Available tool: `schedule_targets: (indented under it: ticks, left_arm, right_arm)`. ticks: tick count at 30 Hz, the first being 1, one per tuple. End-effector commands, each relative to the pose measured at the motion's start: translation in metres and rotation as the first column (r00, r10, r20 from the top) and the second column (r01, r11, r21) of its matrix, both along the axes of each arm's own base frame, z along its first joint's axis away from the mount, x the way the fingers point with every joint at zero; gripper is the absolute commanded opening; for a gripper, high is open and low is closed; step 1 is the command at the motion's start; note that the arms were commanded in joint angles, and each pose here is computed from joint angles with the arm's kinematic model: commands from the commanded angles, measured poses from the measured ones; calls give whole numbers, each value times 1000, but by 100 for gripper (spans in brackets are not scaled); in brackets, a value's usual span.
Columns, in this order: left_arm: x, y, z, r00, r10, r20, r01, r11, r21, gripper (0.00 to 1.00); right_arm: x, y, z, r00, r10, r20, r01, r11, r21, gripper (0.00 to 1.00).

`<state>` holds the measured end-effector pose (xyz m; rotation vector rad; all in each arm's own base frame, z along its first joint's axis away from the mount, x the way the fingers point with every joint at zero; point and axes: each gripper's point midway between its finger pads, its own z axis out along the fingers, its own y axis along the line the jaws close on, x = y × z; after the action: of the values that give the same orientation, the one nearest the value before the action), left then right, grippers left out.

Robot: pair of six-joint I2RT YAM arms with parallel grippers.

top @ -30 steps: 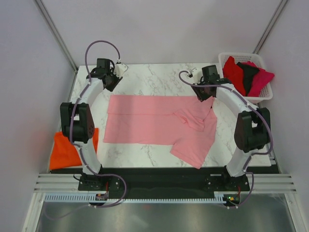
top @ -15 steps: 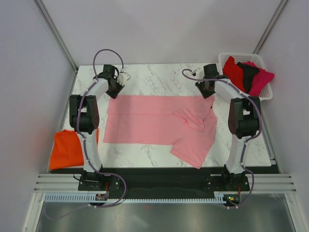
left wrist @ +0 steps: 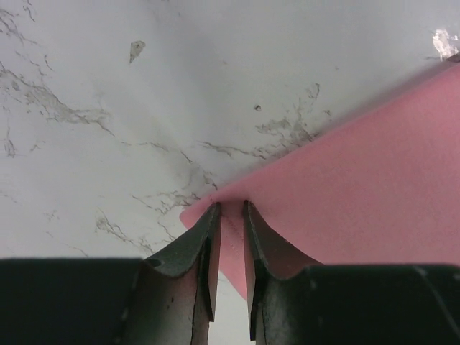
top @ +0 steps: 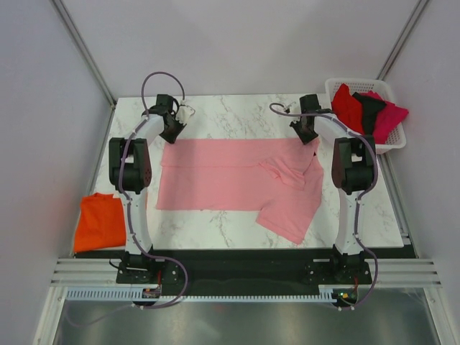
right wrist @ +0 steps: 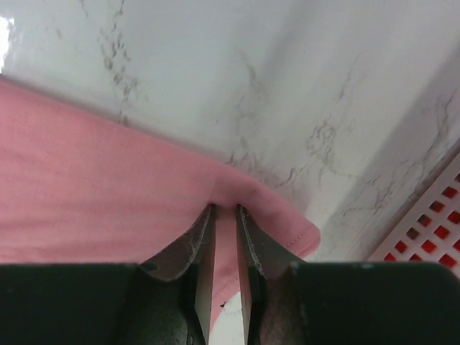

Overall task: Fold and stack the t-shirts
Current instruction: Fold the tshirt

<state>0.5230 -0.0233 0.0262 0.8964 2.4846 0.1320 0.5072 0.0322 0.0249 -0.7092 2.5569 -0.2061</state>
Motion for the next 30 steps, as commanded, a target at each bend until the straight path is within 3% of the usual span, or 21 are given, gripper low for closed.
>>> schedule_targets:
  ticks: [1,5,12,14,17,18,19,22,24,25,30]
  left_arm:
    - [12,8,-4,999,49,8,-49,999,-8,25]
    - [22,19,-18,997,75,-11,-75,997,8,25]
    - [64,28,5,992,91,82,-92,996,4,25]
    - [72,26,26,987,101,129,-100,995,-11,29]
    - [75,15,96,961,139,238,-120,989,-92,36]
    - [74,9,116,951,158,267,-129,984,-125,38]
    - [68,5,162,927,163,337,-119,982,-148,43]
    - [47,-6,209,906,152,394,-88,980,-176,48]
    - [31,-11,199,923,142,358,-84,981,-175,48]
    - [21,-13,203,925,135,356,-75,981,-177,47]
    - [-29,-25,138,980,115,160,-78,972,-222,38]
  right_arm:
    - [21,-6,-12,1000,-7,4,7,999,-32,25]
    - [47,-3,-14,1000,12,24,-12,999,-35,25]
    - [83,2,-4,995,51,81,-47,997,-54,28]
    - [92,4,10,991,57,119,-50,997,-59,30]
    - [100,11,58,975,59,212,-54,998,-28,34]
    - [100,15,97,958,61,280,-59,998,-16,36]
    - [94,18,103,956,68,285,-67,998,-12,39]
    - [68,48,148,923,148,356,-178,983,53,43]
    - [44,82,175,883,251,396,-311,946,94,43]
    - [27,92,158,889,291,353,-350,930,114,41]
    - [-44,149,112,857,478,193,-512,832,215,38]
